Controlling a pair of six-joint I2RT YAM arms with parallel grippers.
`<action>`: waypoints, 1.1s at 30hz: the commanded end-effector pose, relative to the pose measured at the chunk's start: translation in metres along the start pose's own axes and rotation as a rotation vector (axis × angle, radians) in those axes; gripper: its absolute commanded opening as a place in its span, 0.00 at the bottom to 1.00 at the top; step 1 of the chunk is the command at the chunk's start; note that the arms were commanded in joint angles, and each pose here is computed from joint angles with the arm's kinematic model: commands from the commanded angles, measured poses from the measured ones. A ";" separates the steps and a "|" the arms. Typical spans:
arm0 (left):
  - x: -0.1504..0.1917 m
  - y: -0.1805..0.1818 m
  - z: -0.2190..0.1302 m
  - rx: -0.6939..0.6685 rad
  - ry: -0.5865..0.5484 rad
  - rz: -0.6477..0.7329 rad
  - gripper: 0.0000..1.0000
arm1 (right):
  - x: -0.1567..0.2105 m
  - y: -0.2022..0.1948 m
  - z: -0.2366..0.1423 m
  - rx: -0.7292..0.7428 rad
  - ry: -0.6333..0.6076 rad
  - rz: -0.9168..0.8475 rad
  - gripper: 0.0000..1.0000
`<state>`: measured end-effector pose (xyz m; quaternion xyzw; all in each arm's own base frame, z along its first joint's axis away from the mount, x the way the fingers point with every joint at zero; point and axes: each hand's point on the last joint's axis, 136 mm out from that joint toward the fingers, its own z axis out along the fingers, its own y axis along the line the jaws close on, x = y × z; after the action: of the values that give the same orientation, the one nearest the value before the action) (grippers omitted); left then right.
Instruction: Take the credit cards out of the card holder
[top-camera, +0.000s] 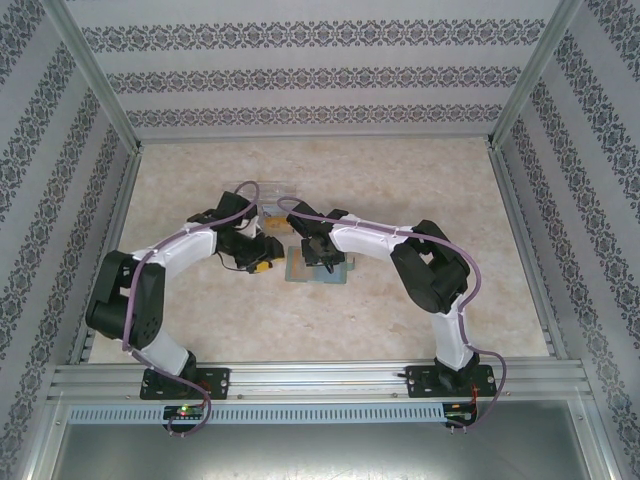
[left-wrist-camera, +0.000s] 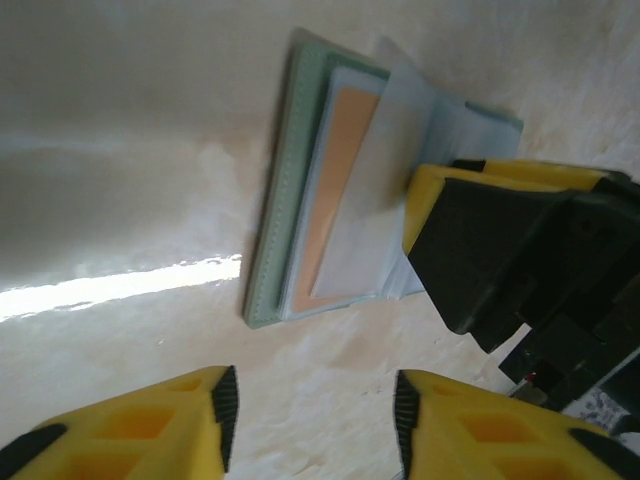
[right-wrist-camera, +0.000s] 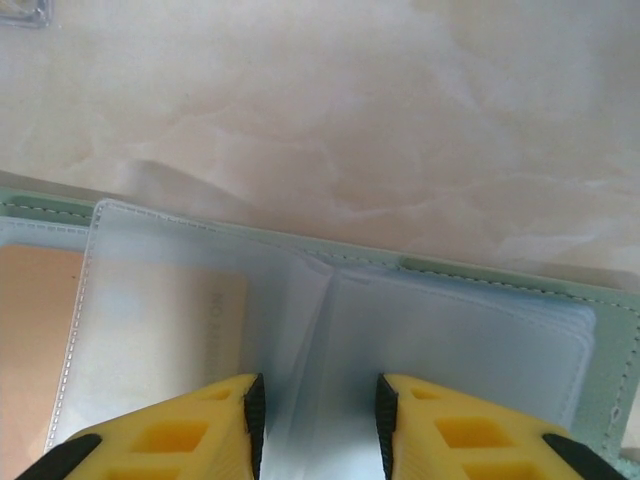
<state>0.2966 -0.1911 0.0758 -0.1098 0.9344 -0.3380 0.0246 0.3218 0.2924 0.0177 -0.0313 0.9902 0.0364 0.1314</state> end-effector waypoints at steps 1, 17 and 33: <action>-0.001 -0.015 0.013 0.038 0.009 0.015 0.41 | 0.021 -0.013 0.020 0.032 0.073 0.008 0.35; 0.002 -0.015 0.057 0.024 0.066 0.019 0.30 | 0.022 -0.012 0.021 -0.018 0.075 0.049 0.32; 0.001 -0.025 0.062 0.069 0.066 0.056 0.28 | 0.016 -0.008 0.012 -0.073 0.066 0.072 0.33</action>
<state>0.2999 -0.2351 0.0359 -0.0904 0.9313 -0.3529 -0.0085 0.3247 0.2946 0.0183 -0.0098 0.9877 0.0816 0.1331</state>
